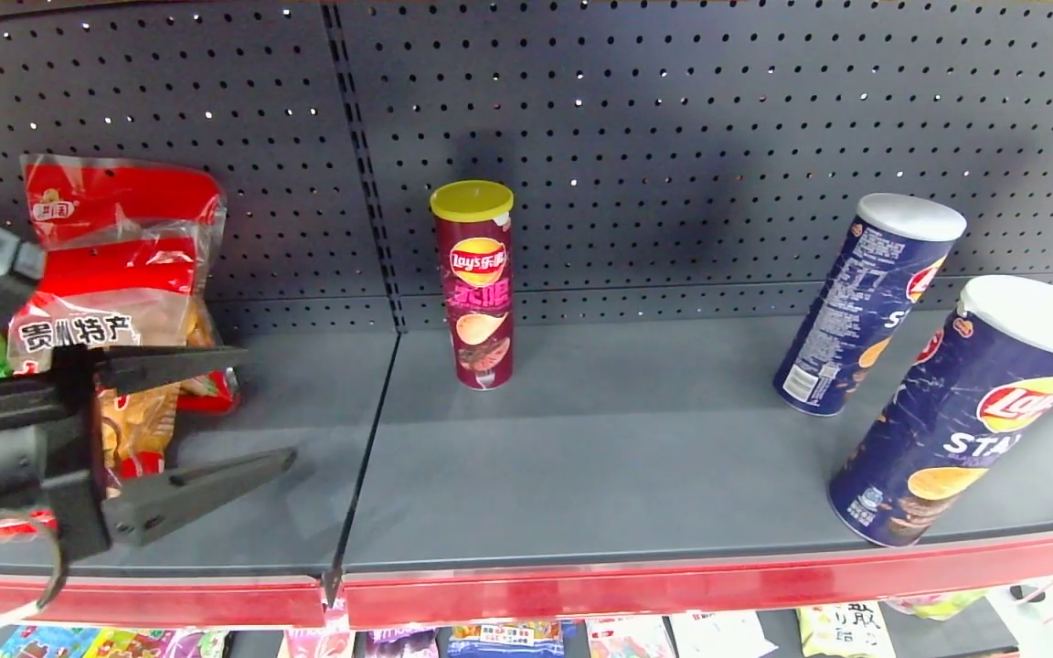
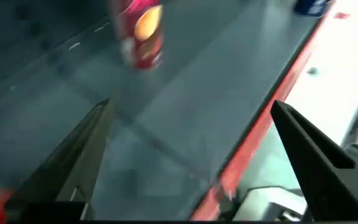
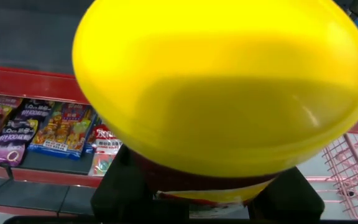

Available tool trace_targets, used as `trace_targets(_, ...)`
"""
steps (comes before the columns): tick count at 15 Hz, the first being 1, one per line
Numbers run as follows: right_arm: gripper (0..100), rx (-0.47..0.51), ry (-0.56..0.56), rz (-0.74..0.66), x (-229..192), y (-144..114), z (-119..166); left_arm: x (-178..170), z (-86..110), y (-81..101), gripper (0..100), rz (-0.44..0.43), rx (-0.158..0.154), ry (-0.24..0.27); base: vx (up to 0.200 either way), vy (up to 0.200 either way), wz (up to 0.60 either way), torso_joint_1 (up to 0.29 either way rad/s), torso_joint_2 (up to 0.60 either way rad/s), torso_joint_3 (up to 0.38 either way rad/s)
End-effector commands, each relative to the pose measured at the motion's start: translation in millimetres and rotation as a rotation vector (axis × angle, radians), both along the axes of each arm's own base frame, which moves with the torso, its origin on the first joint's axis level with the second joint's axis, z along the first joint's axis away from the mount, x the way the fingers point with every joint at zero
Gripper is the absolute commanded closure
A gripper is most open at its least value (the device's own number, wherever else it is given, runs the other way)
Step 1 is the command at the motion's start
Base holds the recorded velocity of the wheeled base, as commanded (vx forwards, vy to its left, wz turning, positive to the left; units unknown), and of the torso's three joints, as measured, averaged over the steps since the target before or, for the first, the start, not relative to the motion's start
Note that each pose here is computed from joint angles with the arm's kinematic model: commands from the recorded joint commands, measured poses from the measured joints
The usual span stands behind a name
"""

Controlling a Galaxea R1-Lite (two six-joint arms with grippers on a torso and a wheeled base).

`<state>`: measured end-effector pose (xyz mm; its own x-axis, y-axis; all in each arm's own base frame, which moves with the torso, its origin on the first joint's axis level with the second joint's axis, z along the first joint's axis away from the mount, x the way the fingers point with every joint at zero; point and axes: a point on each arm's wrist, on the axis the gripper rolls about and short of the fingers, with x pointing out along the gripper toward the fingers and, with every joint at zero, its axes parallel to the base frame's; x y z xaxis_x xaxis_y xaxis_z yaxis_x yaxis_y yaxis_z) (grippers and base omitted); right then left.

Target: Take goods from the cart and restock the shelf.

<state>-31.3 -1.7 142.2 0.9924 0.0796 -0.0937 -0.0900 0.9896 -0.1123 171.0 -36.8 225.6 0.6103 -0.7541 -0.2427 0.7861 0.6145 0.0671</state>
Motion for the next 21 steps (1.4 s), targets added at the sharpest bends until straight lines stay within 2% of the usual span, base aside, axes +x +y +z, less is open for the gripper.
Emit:
trace_targets(1, 100, -0.001, 0.001, 0.0, 0.3, 0.0, 0.7, 69.6, -10.5, -30.2, 0, -0.098, 0.008, 0.081, 0.0, 0.0, 0.0, 0.0, 0.0, 0.0)
trace_targets(4, 100, -0.001, -0.002, -0.006, -0.1, 0.0, 0.6, 109.0, -3.8, -34.5, 0, -0.085, 0.0, 0.003, 0.0, 0.0, 0.0, 0.0, 0.0, 0.0)
trace_targets(8, 100, -0.001, 0.004, -0.008, 0.4, 0.0, -0.3, 132.2, 0.0, -32.4, 0, -0.068, -0.005, -0.018, 0.0, 0.0, 0.0, 0.0, 0.0, 0.0)
trace_targets(12, 100, -0.002, 0.015, -0.008, 1.5, 0.1, -1.8, 142.2, 2.7, -37.4, 0, -0.117, -0.021, -0.028, 0.0, 0.0, 0.0, 0.0, 0.0, 0.0)
trace_targets(21, 100, -0.002, 0.015, -0.017, 1.5, 0.2, -1.8, 172.8, 1.3, -62.9, 0, -0.162, -0.025, -0.046, 0.0, 0.0, 0.0, 0.0, 0.0, 0.0)
